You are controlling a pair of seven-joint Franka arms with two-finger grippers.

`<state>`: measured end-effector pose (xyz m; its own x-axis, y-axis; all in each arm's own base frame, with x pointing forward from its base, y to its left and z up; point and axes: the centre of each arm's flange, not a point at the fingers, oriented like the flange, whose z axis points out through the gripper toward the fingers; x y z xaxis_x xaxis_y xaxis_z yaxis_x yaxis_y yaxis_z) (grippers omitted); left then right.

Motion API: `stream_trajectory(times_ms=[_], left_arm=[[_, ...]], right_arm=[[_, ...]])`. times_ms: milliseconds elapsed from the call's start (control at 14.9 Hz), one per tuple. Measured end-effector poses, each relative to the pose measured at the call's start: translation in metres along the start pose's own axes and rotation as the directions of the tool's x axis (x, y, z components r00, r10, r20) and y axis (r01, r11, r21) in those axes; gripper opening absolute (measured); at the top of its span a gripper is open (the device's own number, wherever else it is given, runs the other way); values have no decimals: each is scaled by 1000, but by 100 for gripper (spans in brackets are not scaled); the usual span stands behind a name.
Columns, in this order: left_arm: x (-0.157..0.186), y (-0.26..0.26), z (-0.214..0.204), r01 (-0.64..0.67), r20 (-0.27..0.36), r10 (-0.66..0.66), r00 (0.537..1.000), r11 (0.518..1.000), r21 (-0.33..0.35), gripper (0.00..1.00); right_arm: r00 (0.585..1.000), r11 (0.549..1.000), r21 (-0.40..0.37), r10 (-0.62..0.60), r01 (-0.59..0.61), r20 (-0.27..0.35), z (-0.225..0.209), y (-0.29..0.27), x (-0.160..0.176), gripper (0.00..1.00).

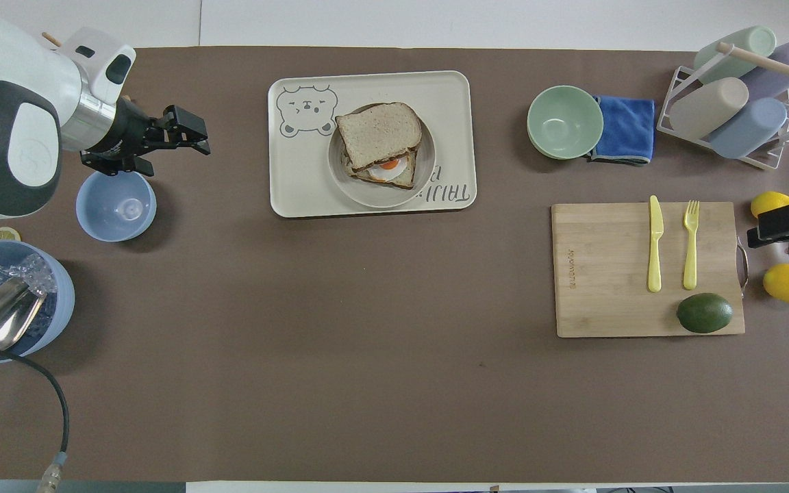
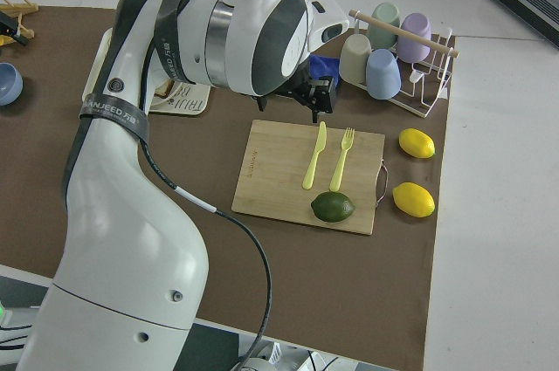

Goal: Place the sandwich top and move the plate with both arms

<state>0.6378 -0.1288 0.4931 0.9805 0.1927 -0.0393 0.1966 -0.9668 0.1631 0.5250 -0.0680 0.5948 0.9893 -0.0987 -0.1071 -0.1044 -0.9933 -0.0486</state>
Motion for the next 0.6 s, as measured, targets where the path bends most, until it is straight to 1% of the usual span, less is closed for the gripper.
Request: stream_trajectory(times_ms=[201, 468, 602], left_arm=[[-9, -10, -22, -17, -3, 17, 1000, 998, 62, 100], [-15, -46, -61, 15, -15, -14, 1000, 997, 80, 100], [-25, -70, -85, 1, 4, -1, 1000, 997, 80, 100]], right_arm=[[1000, 1000, 0, 0, 0, 0, 0, 0, 0, 100], [1000, 1000, 0, 0, 0, 0, 0, 0, 0, 100], [1000, 1000, 0, 0, 0, 0, 0, 0, 0, 100]])
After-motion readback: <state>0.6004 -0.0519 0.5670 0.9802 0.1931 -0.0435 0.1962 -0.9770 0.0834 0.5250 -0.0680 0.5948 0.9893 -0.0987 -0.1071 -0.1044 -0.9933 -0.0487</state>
